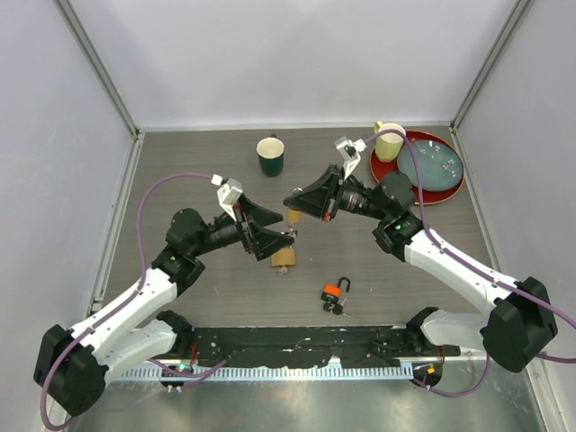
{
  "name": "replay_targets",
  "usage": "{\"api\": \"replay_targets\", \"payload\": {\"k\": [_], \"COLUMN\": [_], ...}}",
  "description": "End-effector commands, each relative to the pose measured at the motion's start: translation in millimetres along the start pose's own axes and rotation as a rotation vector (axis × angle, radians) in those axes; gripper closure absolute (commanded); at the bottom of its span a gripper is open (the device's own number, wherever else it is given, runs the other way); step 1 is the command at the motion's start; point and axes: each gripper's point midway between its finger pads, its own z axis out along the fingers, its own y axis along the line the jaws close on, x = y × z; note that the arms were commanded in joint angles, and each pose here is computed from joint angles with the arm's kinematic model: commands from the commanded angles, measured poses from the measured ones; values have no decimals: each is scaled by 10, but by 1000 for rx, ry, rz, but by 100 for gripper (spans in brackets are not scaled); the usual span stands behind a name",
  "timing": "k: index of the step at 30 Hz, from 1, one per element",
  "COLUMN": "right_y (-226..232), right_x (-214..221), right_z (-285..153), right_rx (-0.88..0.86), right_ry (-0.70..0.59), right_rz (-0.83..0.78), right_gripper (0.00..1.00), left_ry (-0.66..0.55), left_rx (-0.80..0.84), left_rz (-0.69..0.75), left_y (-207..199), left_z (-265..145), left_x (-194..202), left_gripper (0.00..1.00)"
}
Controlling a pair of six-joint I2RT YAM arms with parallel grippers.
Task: Lock with the key
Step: Place the lock at the center of the board.
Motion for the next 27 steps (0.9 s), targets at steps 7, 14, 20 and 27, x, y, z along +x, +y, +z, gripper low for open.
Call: {"api": "replay_targets", "payload": {"k": [7,14,20,27], "right_y": [229,251,251,246], "right_x": [-217,-241,-266,-273], "right_z": [-20,-23,-27,-24], "right_rx": [-70,-72,-66,-63], "right_ry": [-69,-80,-88,-89], "right_rz": [-56,-57,-66,-67], "right_gripper": [99,99,99,99], "left_ry": [-24,17,33,54], "left_rx": [240,258,231,218], "left_rz": [35,-3,-14,-17], "left_y": [-308,-286,-234,-207], "left_z": [122,177,156,156], "left_x": [-118,23,99,145], "left_gripper": [7,16,37,68]}}
